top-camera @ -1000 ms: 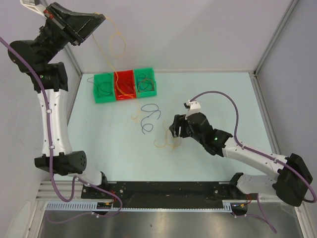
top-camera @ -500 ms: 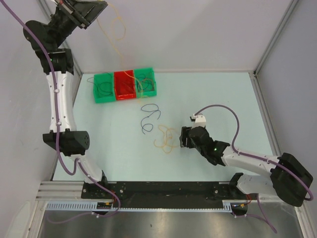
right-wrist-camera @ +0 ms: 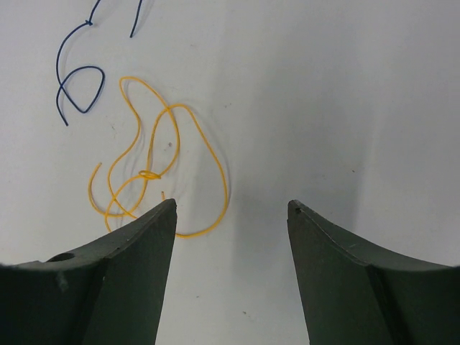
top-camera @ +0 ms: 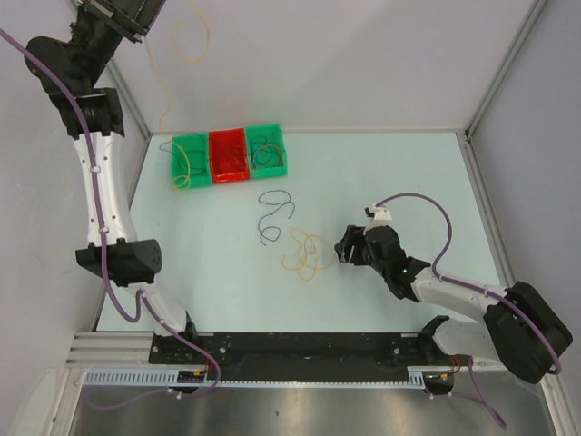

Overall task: Untangle the cables
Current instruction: Place the cable in the bin.

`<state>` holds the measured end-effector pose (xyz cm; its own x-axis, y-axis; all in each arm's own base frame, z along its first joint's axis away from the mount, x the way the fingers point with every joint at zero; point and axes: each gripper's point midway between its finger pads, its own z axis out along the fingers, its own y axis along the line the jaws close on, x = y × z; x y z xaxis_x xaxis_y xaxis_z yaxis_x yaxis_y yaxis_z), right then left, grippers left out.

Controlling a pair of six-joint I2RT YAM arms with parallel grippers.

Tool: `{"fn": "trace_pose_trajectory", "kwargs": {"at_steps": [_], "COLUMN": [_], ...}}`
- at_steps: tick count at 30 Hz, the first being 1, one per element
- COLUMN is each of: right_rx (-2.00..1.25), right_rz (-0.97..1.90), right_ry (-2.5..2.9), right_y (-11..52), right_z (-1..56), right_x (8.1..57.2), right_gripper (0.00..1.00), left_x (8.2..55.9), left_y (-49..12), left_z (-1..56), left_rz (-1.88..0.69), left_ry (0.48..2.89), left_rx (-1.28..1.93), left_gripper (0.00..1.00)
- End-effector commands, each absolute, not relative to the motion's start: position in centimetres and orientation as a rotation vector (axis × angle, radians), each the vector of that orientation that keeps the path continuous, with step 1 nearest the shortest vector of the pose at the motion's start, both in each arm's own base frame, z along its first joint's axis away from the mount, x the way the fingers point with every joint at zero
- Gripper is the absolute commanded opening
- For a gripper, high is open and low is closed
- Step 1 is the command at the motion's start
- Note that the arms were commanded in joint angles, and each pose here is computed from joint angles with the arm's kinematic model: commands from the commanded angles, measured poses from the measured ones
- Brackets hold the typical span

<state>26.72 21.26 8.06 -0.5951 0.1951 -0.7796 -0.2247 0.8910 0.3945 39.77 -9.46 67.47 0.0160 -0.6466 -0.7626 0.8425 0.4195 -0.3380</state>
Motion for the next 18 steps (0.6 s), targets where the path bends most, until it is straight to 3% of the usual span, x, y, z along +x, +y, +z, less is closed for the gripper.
{"fn": "trace_pose_trajectory", "kwargs": {"at_steps": [1, 6, 18], "right_rx": [0.015, 0.029, 0.028], "right_rz": [0.729, 0.763, 0.812], "right_ry": [2.067, 2.074, 2.095], "right_y": [22.0, 21.9, 22.0], "right_z": [9.9, 9.7, 9.3], "right_x": [27.3, 27.4, 27.5], "right_gripper": [0.68, 0.68, 0.68], "left_x": [38.3, 39.3, 41.7], "left_y": [-6.8, -4.8, -1.9], "left_z": [69.9, 70.0, 70.7], "left_rz": [-1.010, -0.860, -0.771], "left_ry": [0.947, 0.935, 0.854], "left_rx": [0.221, 0.178, 0.113], "left_gripper": [0.00, 0.00, 0.00]}}
